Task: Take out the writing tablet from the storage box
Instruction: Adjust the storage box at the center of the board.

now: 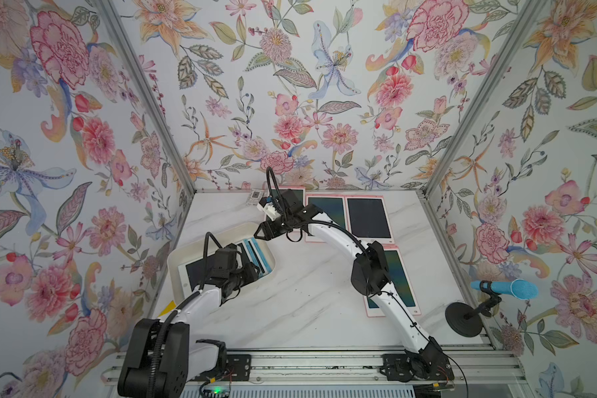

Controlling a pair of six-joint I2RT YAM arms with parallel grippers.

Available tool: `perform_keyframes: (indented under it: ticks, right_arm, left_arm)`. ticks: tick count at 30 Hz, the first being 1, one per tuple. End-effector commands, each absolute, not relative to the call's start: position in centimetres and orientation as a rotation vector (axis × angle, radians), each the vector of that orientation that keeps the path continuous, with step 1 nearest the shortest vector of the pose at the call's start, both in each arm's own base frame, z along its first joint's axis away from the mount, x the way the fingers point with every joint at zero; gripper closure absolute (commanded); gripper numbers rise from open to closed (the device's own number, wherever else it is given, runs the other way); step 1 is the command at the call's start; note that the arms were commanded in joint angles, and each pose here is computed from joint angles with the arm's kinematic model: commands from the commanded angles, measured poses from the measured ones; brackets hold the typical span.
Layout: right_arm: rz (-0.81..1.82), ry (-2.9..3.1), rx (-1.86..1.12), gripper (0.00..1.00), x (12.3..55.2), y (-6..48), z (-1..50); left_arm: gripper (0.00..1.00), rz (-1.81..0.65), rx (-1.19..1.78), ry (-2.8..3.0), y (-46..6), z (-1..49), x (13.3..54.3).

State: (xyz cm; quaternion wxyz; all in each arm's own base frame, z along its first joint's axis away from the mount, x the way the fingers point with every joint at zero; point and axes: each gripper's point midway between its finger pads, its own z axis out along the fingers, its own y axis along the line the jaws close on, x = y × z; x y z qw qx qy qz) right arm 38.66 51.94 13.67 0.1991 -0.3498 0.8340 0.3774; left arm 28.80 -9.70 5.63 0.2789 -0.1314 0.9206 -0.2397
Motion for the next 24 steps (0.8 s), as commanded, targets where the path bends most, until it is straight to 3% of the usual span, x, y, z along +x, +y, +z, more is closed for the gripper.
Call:
perform_keyframes:
  ticks: [1,10,24]
  right_arm:
    - [0.928,2.292,-1.015,0.36,36.7,51.4,17.0]
    - [0.701,2.28,-0.894,0.33,37.8,48.5,19.7]
    - [0.855,2.517,-0.963,0.43,31.7,49.8,14.2]
  left_arm:
    - [0.51,-0.74,-0.414,2.539,-11.3,4.0,25.3]
    - [0.49,-0.705,-0.448,2.555,-10.6,3.3,22.1]
    - [0.43,-0.396,-0.526,2.397,-3.6,9.4,28.5]
